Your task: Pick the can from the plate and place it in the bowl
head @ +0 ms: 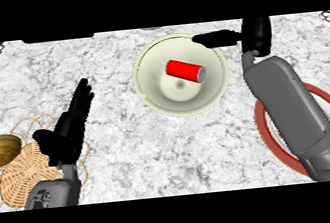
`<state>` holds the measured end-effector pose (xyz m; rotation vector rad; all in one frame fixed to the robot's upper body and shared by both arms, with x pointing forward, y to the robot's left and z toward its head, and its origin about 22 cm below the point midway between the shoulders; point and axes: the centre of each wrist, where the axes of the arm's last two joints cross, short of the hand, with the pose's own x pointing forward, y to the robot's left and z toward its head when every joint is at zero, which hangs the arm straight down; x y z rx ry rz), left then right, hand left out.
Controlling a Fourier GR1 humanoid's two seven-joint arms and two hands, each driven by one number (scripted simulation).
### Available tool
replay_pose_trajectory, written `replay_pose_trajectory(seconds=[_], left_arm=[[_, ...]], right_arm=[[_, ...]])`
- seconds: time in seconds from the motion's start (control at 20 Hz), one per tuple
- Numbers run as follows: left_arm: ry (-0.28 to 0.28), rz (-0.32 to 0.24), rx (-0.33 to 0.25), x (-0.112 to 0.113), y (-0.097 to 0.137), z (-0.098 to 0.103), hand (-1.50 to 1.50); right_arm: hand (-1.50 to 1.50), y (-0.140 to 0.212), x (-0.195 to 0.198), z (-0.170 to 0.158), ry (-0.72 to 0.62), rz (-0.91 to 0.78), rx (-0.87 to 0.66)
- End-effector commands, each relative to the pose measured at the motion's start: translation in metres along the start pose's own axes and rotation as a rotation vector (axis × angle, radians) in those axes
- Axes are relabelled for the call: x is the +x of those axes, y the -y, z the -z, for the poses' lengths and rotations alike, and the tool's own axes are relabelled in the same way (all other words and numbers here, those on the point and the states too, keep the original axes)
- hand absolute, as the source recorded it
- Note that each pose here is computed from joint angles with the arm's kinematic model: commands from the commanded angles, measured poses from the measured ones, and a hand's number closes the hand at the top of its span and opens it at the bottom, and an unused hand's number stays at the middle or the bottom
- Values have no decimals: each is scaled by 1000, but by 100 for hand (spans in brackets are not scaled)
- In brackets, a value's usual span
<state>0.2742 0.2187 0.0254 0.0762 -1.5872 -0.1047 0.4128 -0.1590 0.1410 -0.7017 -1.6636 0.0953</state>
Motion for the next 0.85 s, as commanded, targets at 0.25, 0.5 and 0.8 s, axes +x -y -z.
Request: replay_pose_trajectory(seconds=[0.25,0.5,0.8], left_arm=[[7,-11,5,4,16,10,0],[3,6,16,0,0,6,0],[-8,-1,-11,10,-7,-10,0]], right_arm=[[-150,58,-37,-38,-20,179,40],[-150,80,-38,-74,8,221,84],[-150,88,-61,-87,-4,198,99]])
